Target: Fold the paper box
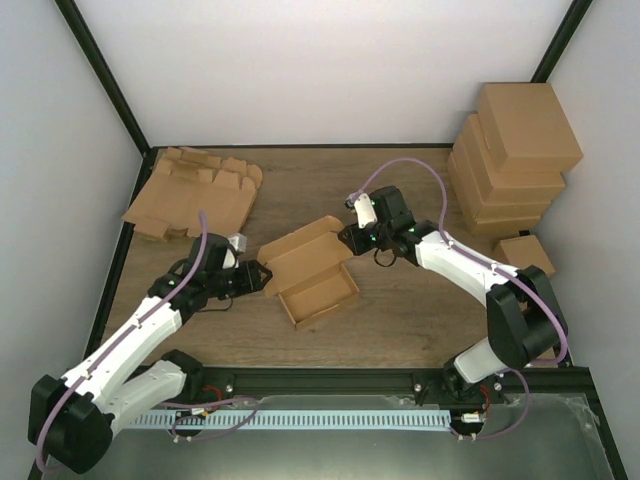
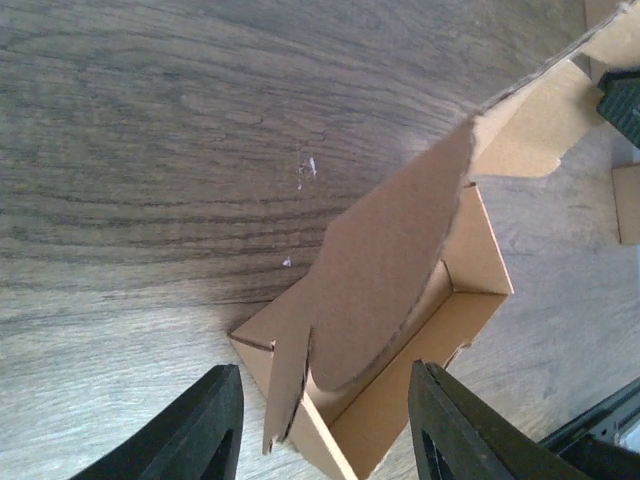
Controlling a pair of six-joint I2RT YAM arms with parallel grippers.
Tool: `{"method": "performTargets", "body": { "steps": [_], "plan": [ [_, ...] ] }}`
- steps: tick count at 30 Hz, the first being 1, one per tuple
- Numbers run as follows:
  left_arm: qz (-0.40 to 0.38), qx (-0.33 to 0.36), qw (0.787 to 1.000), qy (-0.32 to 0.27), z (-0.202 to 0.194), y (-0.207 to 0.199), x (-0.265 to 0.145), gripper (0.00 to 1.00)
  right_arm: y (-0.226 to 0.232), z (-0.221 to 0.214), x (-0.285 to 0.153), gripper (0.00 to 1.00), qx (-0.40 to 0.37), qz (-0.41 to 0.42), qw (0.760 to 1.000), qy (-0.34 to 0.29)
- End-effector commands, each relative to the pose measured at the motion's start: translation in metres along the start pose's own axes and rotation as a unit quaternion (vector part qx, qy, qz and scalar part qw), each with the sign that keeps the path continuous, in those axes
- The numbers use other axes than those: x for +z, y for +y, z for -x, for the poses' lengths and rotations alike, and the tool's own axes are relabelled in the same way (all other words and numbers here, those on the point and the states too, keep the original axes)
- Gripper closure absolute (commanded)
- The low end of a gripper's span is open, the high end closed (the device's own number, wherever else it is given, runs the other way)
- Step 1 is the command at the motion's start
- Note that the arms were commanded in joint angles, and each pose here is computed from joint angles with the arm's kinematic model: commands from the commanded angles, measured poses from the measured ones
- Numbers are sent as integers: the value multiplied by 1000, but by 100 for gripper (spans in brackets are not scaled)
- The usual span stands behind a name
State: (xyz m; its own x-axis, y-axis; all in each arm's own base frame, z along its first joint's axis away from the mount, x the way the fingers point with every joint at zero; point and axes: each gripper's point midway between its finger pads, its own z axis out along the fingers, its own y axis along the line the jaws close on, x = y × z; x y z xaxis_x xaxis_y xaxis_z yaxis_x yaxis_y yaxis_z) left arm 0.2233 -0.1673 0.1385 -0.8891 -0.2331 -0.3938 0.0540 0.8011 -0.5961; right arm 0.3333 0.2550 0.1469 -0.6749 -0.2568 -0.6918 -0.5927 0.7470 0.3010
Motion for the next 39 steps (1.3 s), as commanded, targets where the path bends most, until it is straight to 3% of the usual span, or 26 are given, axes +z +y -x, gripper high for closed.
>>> {"method": "performTargets", "body": {
  "steps": [1,4,7,12,18,19,22,25,29,34,39],
  "plan": [
    [-11,-10,1000,6,-1,-1,7,56,4,17,-6,83,-16,4,1000,-8],
    [-10,-11,1000,8,-1,-2,9,67,4,18,-8,87,-18,3,1000,-8],
    [-6,-12,1000,8,-1,-1,10,75,4,18,-9,99,-17,0,1000,-6],
    [4,-12,1000,14,-1,0,12,85,3,19,-14,99,-12,-7,1000,-13],
    [19,-1,1000,12,5,1,17,88,8,19,-17,99,-13,-5,1000,-16],
    [25,3,1000,8,8,2,16,87,8,19,-17,99,-12,-6,1000,-16],
    [53,20,998,-9,19,4,6,70,6,18,-16,99,-12,-9,1000,-14],
    [86,34,995,-35,32,8,-6,60,5,16,-16,99,-14,-11,1000,-12],
    [116,41,992,-21,33,15,-5,49,4,15,-13,99,-14,-12,1000,-9],
    [101,44,994,-8,31,13,8,48,3,14,-13,99,-14,-13,1000,-8],
    [93,50,994,-6,36,8,14,59,4,14,-13,99,-16,-13,1000,-7]
  ]
}}
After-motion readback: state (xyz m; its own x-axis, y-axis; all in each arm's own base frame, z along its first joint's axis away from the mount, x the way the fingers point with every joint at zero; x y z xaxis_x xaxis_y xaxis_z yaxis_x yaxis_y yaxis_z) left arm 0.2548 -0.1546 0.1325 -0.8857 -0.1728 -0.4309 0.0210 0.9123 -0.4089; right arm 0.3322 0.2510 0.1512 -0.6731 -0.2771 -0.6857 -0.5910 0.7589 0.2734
